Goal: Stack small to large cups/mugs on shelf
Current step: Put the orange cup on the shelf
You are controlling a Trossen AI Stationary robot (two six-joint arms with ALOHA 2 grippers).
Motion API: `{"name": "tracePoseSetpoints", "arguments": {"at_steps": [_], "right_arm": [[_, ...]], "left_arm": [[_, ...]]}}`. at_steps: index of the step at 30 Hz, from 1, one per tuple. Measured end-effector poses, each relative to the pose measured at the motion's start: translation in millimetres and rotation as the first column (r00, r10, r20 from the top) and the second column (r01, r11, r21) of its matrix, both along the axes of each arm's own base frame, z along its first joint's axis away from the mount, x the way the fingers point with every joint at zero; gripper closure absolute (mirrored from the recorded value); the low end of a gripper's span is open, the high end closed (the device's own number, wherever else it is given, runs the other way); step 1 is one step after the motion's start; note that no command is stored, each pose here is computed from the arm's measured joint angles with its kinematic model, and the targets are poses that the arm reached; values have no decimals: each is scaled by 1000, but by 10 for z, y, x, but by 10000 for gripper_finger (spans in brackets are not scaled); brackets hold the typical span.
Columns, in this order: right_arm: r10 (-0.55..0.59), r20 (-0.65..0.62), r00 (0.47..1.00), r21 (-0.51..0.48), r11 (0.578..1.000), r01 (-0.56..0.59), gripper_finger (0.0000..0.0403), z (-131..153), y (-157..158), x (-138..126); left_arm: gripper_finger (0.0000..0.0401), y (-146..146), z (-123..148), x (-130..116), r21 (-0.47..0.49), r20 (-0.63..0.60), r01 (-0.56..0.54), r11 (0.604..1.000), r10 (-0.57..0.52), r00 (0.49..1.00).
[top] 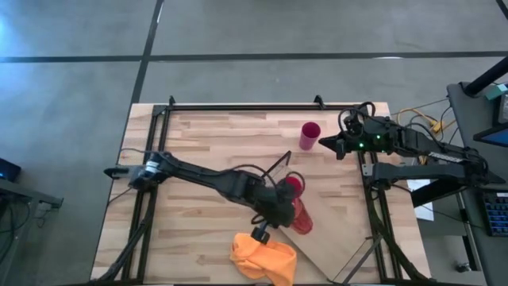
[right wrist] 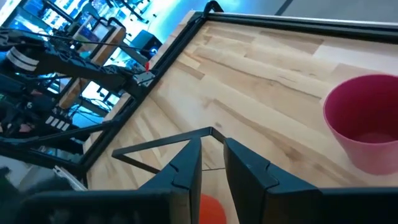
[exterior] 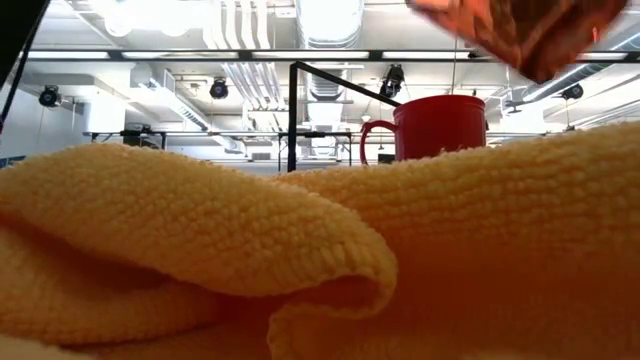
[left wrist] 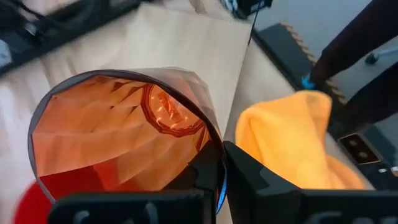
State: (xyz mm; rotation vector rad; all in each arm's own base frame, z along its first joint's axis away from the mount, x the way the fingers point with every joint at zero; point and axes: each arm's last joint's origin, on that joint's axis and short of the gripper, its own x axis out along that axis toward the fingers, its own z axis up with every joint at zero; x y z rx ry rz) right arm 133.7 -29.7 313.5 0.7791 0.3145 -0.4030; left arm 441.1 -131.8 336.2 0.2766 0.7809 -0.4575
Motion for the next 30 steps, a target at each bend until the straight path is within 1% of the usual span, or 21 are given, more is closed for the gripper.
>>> {"name": "tracePoseSetpoints", "arguments": {"at_steps": [5,9,15,21,30], "right_arm": [[0,-16,1000,3,1000,0,339,-19,-7,34],[2,-31,1000,7,1000,-2,339,-39,-12,69],[5,-56,998,14,1000,-4,339,-72,-22,119],[-5,-67,998,39,999,7,339,-95,-29,156],[-5,-66,998,38,999,7,339,-93,-28,151]], "left_arm": [[401,-40,-252,142,9,-36,-2,1000,2,999],[401,-60,-390,207,15,-59,-2,1000,2,998],[401,-66,-446,272,10,-36,-14,1000,14,999],[401,-10,-525,285,-21,-79,-84,996,82,993],[401,-7,-574,283,-12,-91,-89,996,87,992]]}}
